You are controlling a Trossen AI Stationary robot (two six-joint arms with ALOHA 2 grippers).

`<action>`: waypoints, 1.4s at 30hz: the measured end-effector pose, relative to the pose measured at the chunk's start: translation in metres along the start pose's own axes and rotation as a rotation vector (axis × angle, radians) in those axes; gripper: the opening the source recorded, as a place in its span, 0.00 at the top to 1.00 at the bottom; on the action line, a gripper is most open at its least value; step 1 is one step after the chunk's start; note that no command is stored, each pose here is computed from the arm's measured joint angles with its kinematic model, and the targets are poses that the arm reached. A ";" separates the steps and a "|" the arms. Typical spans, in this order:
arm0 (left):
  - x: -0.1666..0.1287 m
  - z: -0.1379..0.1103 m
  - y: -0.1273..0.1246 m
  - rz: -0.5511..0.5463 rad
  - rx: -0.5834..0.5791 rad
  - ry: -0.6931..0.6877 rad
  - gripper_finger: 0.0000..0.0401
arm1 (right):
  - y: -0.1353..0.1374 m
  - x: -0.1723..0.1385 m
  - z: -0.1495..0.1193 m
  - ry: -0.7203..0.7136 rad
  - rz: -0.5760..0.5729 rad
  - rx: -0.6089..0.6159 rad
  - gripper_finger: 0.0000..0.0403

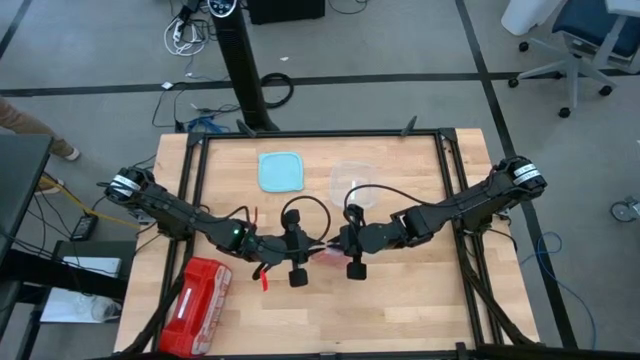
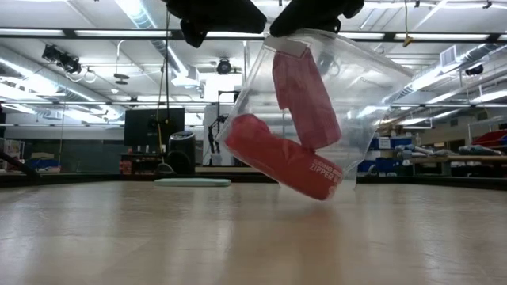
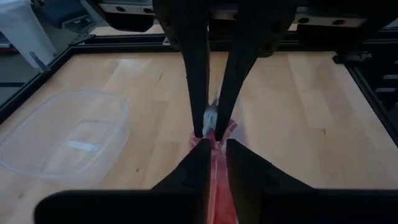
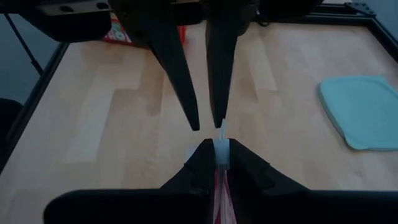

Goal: Roll bandage
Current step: Close the transparent zip bag

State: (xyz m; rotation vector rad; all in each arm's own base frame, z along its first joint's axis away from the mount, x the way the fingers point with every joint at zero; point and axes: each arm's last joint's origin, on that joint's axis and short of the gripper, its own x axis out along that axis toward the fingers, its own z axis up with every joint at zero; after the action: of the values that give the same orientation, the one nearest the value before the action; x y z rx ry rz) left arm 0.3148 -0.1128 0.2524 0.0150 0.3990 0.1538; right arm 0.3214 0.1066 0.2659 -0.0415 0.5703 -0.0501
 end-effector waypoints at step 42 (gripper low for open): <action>-0.017 0.008 0.002 -0.046 -0.048 0.012 0.84 | 0.001 0.001 -0.004 0.035 0.009 0.005 0.93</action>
State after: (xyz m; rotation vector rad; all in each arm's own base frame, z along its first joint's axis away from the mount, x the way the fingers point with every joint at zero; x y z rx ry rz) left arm 0.3015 -0.1130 0.2662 -0.0425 0.4072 0.1185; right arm 0.3197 0.1070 0.2622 -0.0334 0.6054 -0.0440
